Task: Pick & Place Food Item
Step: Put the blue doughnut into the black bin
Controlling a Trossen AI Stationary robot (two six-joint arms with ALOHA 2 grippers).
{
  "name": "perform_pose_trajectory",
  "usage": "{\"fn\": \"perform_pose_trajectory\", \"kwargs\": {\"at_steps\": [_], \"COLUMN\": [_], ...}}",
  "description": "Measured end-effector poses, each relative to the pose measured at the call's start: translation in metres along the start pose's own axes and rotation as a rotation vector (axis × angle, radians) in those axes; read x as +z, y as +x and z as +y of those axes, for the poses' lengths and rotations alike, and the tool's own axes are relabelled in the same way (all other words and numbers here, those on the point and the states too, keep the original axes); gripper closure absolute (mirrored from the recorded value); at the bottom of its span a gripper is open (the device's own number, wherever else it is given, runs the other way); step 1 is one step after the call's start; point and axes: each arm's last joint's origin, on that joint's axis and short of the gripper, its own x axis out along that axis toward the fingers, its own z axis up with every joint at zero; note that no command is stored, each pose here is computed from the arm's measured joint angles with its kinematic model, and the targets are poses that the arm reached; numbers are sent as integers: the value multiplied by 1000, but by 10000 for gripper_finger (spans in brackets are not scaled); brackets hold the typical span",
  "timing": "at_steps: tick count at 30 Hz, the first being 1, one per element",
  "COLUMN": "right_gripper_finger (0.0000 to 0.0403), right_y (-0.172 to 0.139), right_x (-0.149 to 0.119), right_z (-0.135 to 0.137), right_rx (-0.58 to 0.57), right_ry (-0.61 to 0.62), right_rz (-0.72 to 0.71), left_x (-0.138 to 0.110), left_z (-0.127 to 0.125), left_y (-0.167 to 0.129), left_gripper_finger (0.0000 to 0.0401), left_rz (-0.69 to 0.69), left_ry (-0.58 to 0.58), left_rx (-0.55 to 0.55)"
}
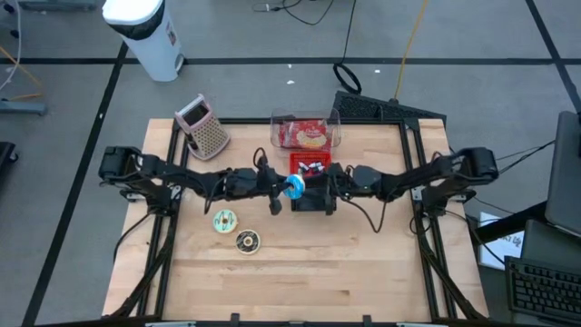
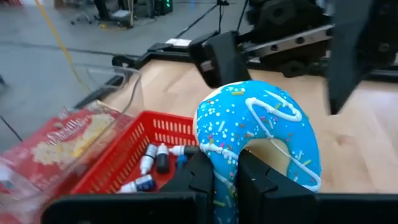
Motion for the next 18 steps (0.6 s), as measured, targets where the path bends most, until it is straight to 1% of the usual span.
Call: {"fn": "perform_pose_trajectory", "kwargs": {"at_steps": [3, 6, 10, 13, 18], "right_gripper_finger": [137, 137, 147, 172, 239], "right_y": [7, 11, 13, 13, 13], "right_x": [3, 4, 5, 5, 4], "right_z": [2, 2, 3, 2, 2], "right_rx": [6, 7, 8, 5, 2], "right_ry": [7, 13, 33, 37, 43], "right_rz": [-9, -13, -15, -10, -7], "left_x": [0, 0, 0, 0, 0], "left_z": [-3, -3, -3, -3, -4], "left_y": [-1, -2, -2, -2, -2], "left_gripper_finger": [366, 366, 366, 366, 366], "left_rz": [-4, -6, -6, -5, -8], "left_ry": [43, 54, 55, 56, 54], "left_rx": [17, 45, 49, 49, 49]}}
